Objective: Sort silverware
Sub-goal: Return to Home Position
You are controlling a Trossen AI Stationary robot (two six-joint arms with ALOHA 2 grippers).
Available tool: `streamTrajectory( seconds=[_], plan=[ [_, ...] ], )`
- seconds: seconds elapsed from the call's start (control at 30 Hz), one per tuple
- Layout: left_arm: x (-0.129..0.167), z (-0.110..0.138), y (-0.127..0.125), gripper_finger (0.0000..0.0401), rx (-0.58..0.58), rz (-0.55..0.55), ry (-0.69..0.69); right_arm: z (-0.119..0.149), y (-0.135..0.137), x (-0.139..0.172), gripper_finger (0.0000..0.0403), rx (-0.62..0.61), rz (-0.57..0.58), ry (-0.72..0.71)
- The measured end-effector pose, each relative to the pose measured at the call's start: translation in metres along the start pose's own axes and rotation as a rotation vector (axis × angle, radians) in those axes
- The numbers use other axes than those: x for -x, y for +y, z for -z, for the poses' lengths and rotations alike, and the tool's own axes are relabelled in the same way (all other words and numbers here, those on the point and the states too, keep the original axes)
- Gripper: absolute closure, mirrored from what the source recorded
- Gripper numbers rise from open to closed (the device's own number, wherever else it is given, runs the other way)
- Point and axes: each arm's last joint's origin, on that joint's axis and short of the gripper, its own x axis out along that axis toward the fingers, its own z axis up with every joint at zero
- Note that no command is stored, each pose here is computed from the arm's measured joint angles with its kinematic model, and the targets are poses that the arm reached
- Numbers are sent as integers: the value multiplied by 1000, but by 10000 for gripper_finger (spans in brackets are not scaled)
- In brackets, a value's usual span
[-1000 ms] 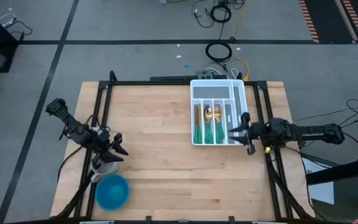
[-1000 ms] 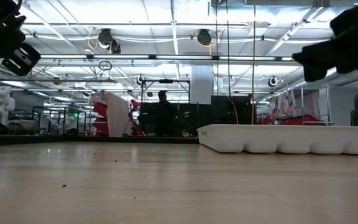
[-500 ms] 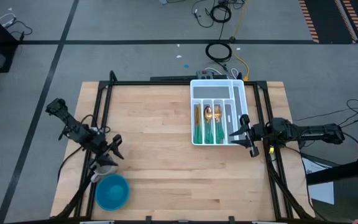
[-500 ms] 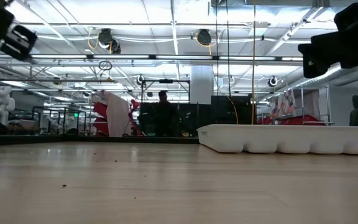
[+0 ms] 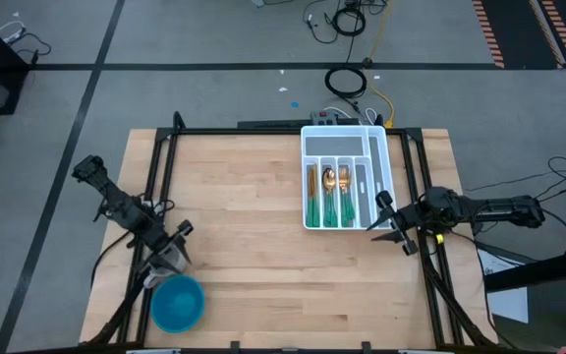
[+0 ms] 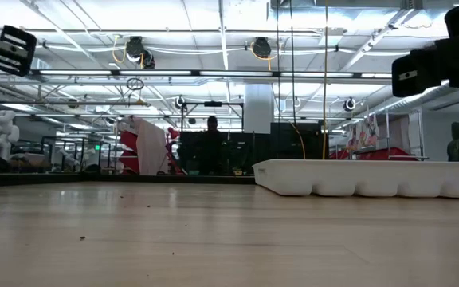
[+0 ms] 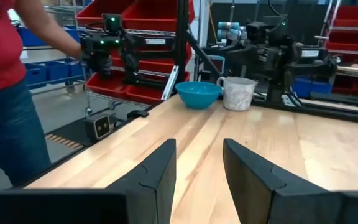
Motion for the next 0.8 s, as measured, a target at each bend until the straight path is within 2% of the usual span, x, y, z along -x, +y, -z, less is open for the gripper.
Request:
streamTrajectory(
  seconds=[0.33,0.57,0.7,0.8],
  plan=[
    [0,-1,6,232,-2,-104,-18,-1,0,0,280,13,-1,-13],
    [3,-2,22,232,-69,-260,-20,-2,0,0,280,22,-1,-20],
    [5,-3,29,232,-118,-309,-15,-4,0,0,280,95,6,-36],
    [7,-3,35,232,-111,-357,-12,-6,-1,0,280,158,45,-59]
  ],
)
